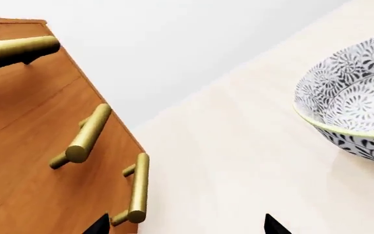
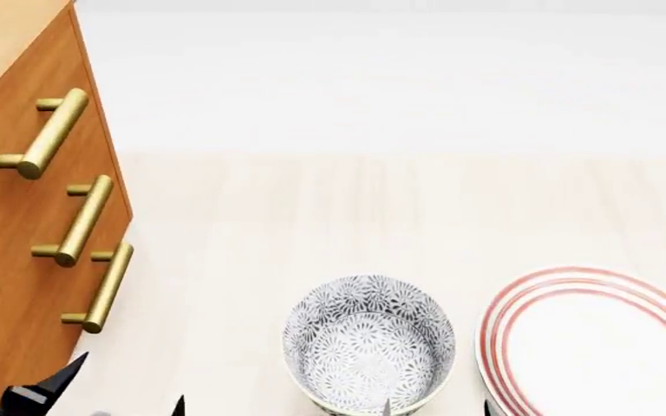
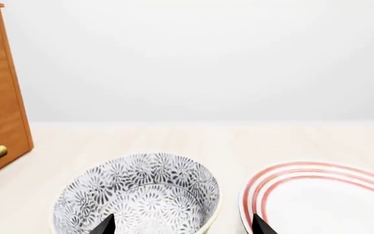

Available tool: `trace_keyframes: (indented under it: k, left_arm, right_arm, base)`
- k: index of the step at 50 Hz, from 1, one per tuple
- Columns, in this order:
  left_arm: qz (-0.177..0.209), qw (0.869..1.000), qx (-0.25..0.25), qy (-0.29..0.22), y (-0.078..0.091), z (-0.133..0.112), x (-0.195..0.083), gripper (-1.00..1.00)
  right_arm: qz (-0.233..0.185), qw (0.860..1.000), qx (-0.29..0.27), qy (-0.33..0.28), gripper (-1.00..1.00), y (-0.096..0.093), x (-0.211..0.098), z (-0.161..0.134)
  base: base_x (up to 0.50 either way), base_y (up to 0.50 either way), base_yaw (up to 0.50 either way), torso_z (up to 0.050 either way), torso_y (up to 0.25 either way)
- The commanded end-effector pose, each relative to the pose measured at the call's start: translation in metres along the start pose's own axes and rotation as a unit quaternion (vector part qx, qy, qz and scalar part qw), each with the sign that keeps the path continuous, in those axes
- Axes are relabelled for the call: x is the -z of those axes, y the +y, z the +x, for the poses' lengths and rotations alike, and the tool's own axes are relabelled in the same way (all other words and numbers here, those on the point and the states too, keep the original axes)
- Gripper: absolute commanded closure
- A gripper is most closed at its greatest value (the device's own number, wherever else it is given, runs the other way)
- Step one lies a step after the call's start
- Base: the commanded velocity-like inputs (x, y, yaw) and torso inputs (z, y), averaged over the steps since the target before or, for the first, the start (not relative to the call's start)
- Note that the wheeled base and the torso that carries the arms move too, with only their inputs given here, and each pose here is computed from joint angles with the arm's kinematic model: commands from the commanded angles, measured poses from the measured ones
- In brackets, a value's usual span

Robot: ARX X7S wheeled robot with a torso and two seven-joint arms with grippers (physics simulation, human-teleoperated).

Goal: Open the top drawer of the cabinet.

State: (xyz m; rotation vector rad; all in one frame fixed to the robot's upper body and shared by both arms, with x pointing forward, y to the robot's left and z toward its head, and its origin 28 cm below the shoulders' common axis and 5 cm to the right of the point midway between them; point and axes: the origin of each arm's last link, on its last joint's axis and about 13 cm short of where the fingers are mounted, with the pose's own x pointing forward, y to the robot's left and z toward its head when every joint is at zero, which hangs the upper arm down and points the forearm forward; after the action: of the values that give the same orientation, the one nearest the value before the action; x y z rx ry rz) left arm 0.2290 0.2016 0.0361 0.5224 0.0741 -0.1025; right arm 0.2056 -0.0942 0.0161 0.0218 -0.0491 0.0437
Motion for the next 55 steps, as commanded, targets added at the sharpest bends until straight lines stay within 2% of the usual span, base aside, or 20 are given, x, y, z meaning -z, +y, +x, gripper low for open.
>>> trace_keyframes:
  k: [1, 2, 9, 17, 20, 24, 32, 38, 45, 55]
  left_arm:
    - [0.121, 0.992, -0.025, -0.028, 0.024, 0.021, -0.025, -1.00]
    - [0.145, 0.989, -0.026, -0.031, 0.026, 0.023, -0.026, -1.00]
    - [0.222, 0.974, -0.030, -0.029, 0.034, 0.026, -0.026, -1.00]
    - [0.277, 0.960, -0.024, -0.029, 0.039, 0.029, -0.032, -1.00]
    - [0.319, 0.947, -0.034, -0.029, 0.042, 0.033, -0.038, -1.00]
    - [0.344, 0.938, -0.038, -0.027, 0.045, 0.037, -0.041, -1.00]
    - [0.371, 0.927, -0.048, -0.024, 0.056, 0.043, -0.052, -1.00]
    - [0.402, 0.913, -0.071, -0.023, 0.071, 0.047, -0.067, -1.00]
    - [0.408, 0.909, -0.075, -0.020, 0.078, 0.049, -0.076, -1.00]
    - [0.435, 0.896, -0.088, -0.010, 0.090, 0.051, -0.082, -1.00]
  right_arm:
    - [0.004, 1.000, 0.003, 0.003, -1.00, 0.000, 0.001, 0.002]
    - [0.004, 1.000, 0.004, 0.004, -1.00, 0.000, 0.000, 0.002]
    - [0.007, 1.000, 0.007, 0.008, -1.00, -0.001, 0.002, 0.002]
    - [0.009, 1.000, 0.008, 0.009, -1.00, -0.001, 0.003, 0.002]
    - [0.010, 1.000, 0.007, 0.010, -1.00, -0.001, 0.003, 0.001]
    - [0.011, 1.000, 0.007, 0.012, -1.00, -0.001, 0.004, 0.002]
    - [0.012, 1.000, 0.007, 0.015, -1.00, -0.001, 0.004, 0.001]
    - [0.013, 1.000, 0.004, 0.018, -1.00, 0.000, 0.006, 0.001]
    - [0.017, 1.000, -0.007, 0.025, -1.00, 0.002, 0.008, -0.003]
    - [0.017, 0.999, -0.025, 0.033, -1.00, 0.004, 0.012, -0.005]
  base:
    - [0.00, 0.00, 0.00, 0.000, 0.000]
    - [0.00, 0.00, 0.00, 0.000, 0.000]
    - [0.00, 0.00, 0.00, 0.000, 0.000]
    - [0.00, 0.00, 0.00, 0.000, 0.000]
    - [0.00, 0.00, 0.00, 0.000, 0.000]
    - [0.00, 0.00, 0.00, 0.000, 0.000]
    - [0.00, 0.00, 0.00, 0.000, 0.000]
    - [0.00, 0.00, 0.00, 0.000, 0.000]
    - [0.00, 0.00, 0.00, 0.000, 0.000]
    - [0.00, 0.00, 0.00, 0.000, 0.000]
